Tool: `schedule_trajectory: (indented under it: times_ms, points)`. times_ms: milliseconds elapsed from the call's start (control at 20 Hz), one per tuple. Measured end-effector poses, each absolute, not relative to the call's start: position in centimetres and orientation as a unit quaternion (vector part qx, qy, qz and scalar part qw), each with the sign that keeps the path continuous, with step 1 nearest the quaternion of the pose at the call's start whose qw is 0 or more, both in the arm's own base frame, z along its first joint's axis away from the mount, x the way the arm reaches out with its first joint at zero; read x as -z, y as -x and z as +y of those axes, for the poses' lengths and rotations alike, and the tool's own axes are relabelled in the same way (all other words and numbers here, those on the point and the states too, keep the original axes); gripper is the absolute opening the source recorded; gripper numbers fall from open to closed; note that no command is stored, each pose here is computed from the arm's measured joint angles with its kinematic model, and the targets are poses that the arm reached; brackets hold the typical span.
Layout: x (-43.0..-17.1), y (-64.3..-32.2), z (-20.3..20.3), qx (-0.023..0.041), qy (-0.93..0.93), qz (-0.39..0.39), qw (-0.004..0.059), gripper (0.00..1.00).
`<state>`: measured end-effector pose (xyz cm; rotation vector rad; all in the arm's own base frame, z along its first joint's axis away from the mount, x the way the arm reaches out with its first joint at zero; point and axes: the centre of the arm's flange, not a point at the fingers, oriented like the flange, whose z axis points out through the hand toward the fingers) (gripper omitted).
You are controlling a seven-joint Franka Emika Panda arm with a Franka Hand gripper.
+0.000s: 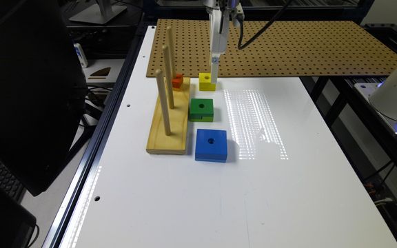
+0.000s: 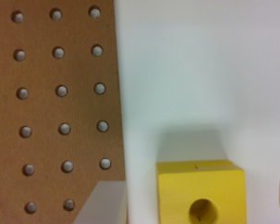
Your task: Pick up yellow block.
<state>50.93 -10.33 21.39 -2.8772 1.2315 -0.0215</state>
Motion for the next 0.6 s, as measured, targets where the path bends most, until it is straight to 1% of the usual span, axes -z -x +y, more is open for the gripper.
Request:
schedule_trajectory:
  times_ms: [500,600]
  points:
    - [-21.94,-51.63,-10.21,0.015,0.92,0.391,0.0081,1.0]
    - [-21.83,-51.68,-10.2,0.0143,0.92,0.391,0.0081,1.0]
